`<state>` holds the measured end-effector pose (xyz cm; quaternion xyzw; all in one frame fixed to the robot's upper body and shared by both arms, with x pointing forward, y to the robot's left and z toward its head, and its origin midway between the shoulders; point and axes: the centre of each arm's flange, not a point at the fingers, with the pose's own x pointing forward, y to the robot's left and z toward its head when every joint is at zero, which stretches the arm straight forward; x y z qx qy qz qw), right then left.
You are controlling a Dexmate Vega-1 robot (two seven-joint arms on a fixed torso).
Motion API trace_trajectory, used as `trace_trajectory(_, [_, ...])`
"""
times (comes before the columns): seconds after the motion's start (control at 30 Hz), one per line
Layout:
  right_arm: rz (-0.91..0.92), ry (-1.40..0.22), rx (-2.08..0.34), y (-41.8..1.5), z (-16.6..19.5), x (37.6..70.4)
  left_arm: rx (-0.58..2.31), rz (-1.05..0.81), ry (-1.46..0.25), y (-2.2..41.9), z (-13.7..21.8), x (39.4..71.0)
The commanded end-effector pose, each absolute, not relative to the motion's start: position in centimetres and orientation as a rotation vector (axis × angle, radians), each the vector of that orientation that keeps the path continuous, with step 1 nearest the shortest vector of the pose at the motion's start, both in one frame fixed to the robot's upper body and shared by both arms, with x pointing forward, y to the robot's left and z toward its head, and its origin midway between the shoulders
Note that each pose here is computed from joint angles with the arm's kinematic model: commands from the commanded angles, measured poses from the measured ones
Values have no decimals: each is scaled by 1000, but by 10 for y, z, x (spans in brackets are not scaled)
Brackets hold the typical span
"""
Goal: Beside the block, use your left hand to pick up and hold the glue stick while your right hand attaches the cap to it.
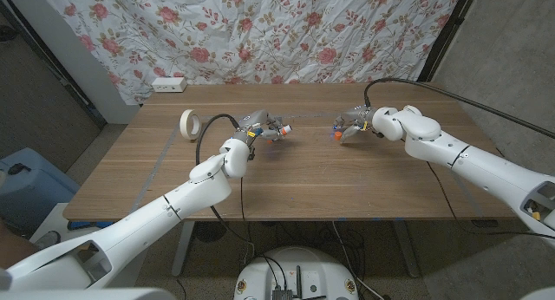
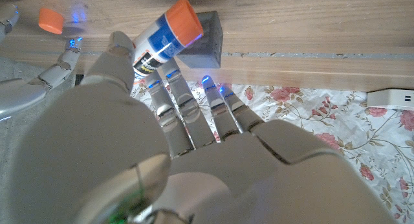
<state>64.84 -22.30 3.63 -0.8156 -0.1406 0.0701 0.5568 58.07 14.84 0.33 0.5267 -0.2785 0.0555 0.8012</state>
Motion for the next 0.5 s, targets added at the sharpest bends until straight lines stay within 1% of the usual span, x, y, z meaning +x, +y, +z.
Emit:
trace_trajectory(0.03, [147, -357, -1933, -220, 35, 651, 1131, 110, -596, 146, 1, 580])
trace_trajectory(0.5, [129, -387, -1937, -217, 33, 654, 1132, 119, -590, 148, -1, 577])
